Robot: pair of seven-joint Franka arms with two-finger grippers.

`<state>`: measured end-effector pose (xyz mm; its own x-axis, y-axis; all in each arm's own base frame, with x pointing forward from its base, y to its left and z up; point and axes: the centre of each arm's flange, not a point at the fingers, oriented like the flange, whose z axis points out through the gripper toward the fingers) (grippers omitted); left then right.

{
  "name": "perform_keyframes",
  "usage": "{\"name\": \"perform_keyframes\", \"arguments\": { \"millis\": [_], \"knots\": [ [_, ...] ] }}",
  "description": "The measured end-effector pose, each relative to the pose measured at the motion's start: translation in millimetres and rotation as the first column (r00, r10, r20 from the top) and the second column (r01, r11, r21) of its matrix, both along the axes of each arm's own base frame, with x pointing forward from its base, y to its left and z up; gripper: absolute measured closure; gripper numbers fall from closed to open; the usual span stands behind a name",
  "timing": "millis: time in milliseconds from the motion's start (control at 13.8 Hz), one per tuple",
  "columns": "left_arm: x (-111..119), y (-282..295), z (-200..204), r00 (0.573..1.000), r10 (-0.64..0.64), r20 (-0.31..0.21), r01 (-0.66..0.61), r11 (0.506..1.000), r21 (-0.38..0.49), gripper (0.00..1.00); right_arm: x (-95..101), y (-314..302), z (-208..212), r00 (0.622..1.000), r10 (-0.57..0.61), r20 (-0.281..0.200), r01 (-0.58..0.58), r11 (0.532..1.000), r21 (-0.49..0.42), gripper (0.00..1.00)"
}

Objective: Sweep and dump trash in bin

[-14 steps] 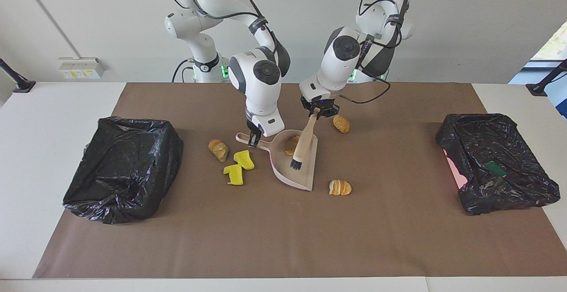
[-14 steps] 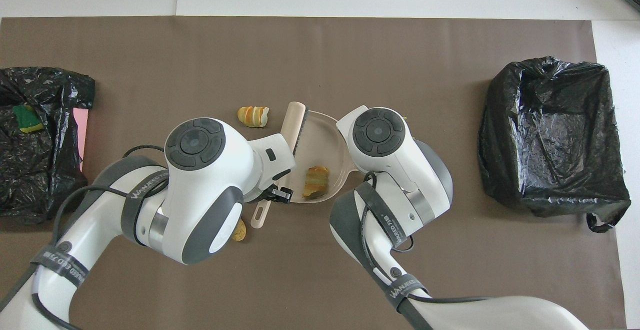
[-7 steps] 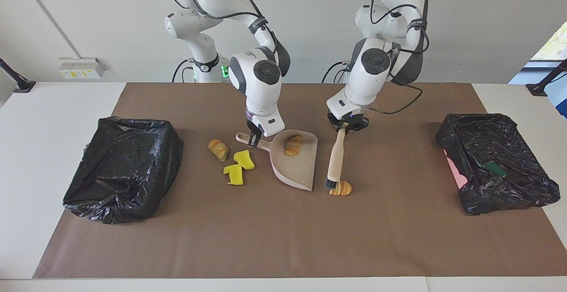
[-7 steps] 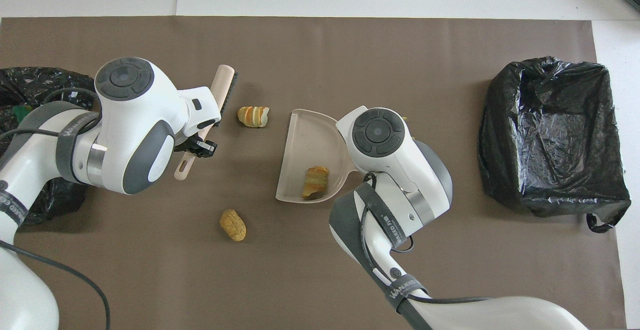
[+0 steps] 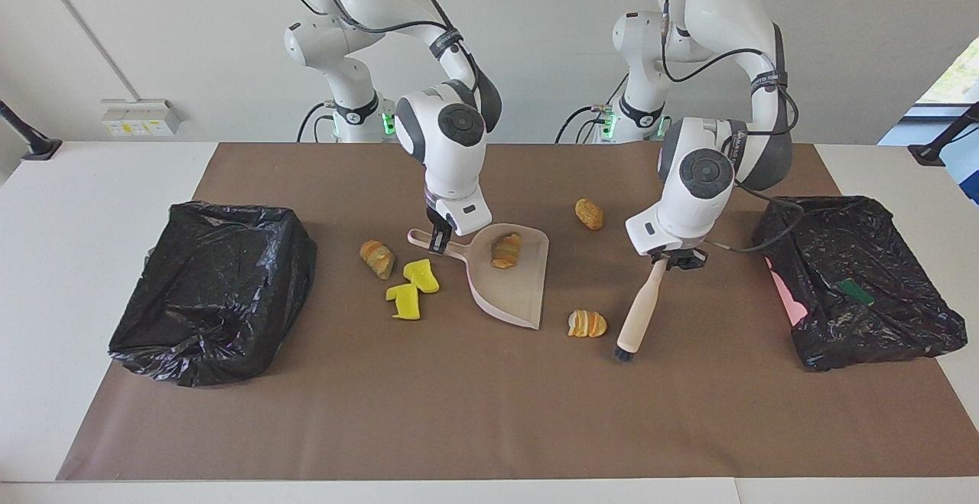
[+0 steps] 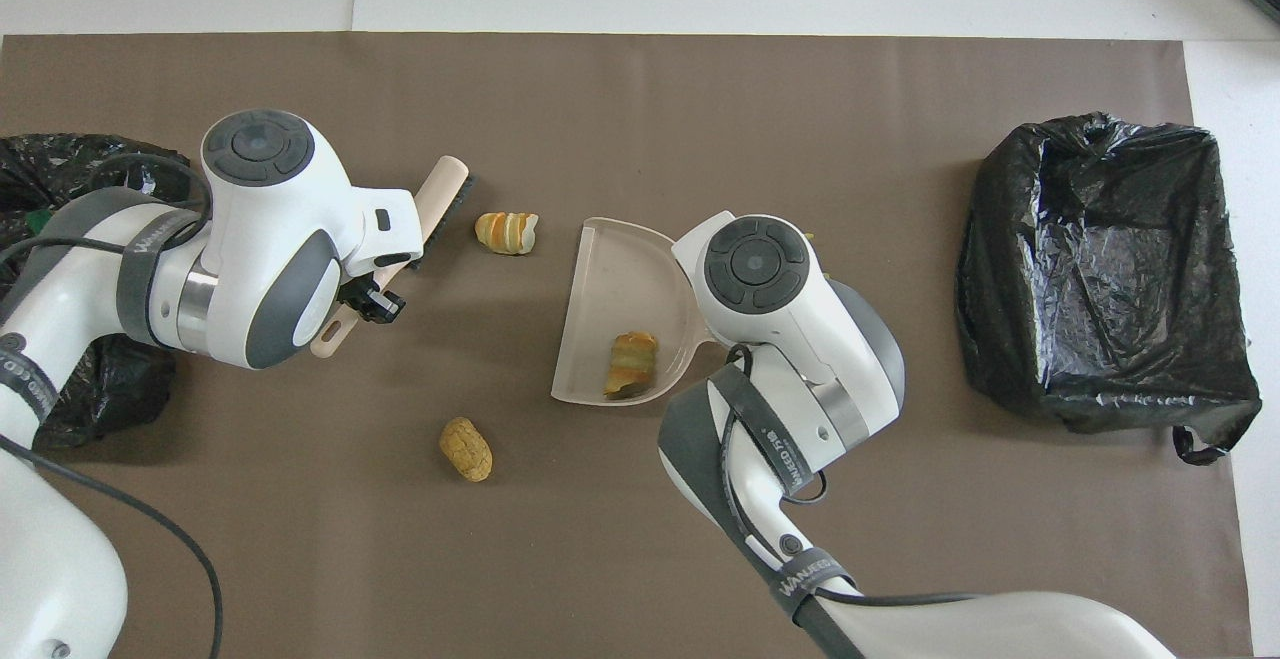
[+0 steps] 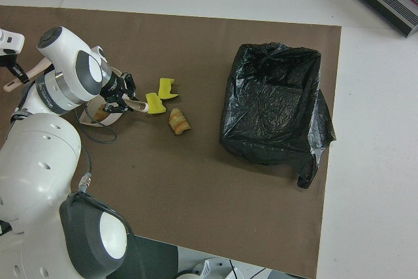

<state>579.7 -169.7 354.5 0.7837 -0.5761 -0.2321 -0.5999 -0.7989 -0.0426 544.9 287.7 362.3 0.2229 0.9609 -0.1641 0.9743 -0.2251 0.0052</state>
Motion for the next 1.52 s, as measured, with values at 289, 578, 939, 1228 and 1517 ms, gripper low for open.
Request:
{"name": "perform_keyframes", "arguments": {
  "millis": [289, 578, 939, 1228, 1517],
  "knots": [
    [-33.2, -50.3, -9.2, 0.987, -0.154, -0.048, 0.153, 0.988, -0.017, 0.74, 0.0, 0.0, 0.0, 1.0, 0.0, 0.0, 0.0, 1.0, 0.0, 0.68],
    [-71.6, -96.5, -1.5, 0.978, -0.179, -0.105, 0.171, 0.982, -0.082, 0.74, -0.2, 0.0, -0.7, 1.0, 0.0, -0.001, 0.0, 1.0, -0.001, 0.68],
    [-87.5, -117.6, 27.1, 0.994, 0.008, -0.113, -0.025, 0.987, -0.156, 0.74, -0.2, 0.2, -0.4, 1.0, 0.0, -0.001, 0.0, 1.0, 0.0, 0.68],
    [-109.6, -107.5, 48.3, 0.923, 0.347, -0.167, -0.35, 0.937, 0.013, 0.74, -2.4, 1.9, -2.6, 1.0, 0.005, -0.005, -0.005, 1.0, -0.003, 0.68],
    [-142.5, -116.3, 51.9, 0.788, 0.609, -0.096, -0.59, 0.79, 0.165, 0.74, -13.7, 13.6, 2.9, 0.984, 0.171, -0.051, -0.172, 0.985, -0.005, 0.68]
  ]
}}
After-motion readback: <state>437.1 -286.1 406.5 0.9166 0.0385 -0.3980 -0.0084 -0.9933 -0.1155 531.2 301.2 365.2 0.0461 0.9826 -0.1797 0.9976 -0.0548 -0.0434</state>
